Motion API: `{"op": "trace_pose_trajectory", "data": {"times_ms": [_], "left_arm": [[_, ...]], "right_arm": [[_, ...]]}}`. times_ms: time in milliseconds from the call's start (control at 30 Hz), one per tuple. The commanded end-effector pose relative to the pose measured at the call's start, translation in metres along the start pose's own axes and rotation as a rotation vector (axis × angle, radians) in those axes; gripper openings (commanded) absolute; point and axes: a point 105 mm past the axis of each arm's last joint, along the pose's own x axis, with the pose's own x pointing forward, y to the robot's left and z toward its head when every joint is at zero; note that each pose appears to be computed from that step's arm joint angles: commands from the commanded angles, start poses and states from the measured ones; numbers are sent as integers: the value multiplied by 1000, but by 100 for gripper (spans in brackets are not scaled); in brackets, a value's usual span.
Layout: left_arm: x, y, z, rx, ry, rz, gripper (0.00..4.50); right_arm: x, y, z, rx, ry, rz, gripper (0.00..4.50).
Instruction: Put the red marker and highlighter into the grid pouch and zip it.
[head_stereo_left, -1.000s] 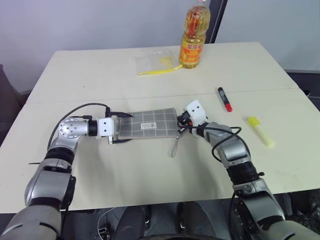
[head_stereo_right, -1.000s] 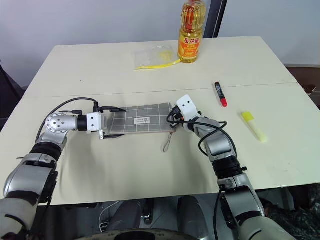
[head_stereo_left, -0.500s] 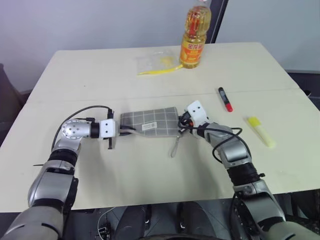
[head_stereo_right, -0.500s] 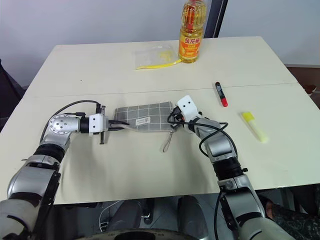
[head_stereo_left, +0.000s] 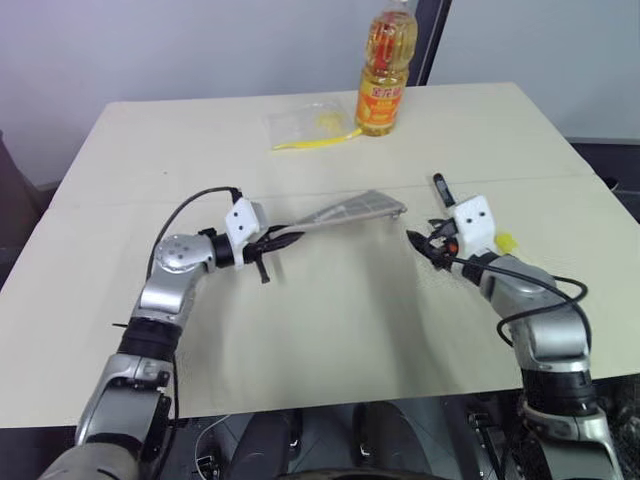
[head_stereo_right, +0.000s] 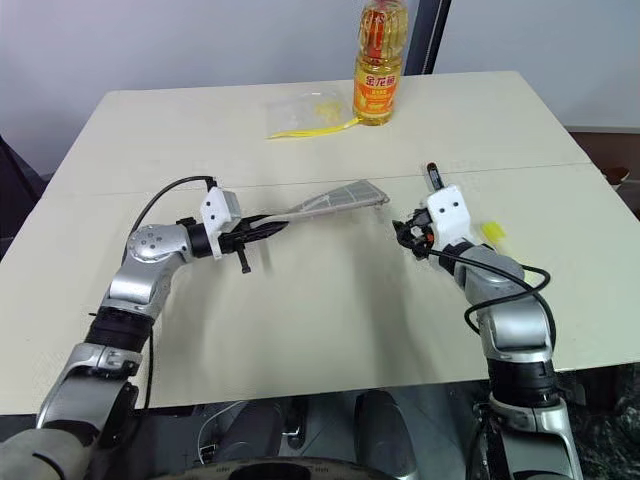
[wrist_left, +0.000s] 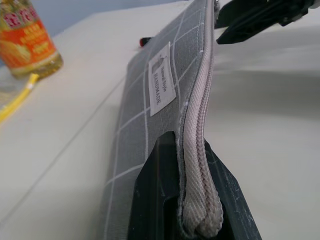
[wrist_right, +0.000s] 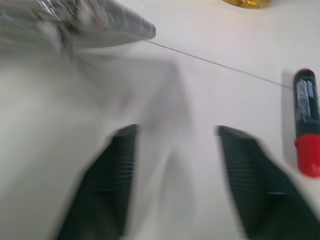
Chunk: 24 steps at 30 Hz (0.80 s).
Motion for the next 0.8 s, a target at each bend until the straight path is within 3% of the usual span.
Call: {"op": "trace_pose_trajectory", "data": {"times_ms": [33,333,567,667,800], "left_arm": [[11,-3,10,18,0,40,0],[23,-19,13,-9,12,18,0],[24,-22,17,-7,8,12,0],[23,-21,18,-1,10,19,0],[21,-19,18,5,11,34,0]], "right_arm": [[-15,3,20,5,-84,20,445],[-9,24,28,70,-148,70,445],[8,16,25,97,-143,-7,445],[11,19,25,109,-146,10,365],[12,23,25,103,-143,28,159]]}}
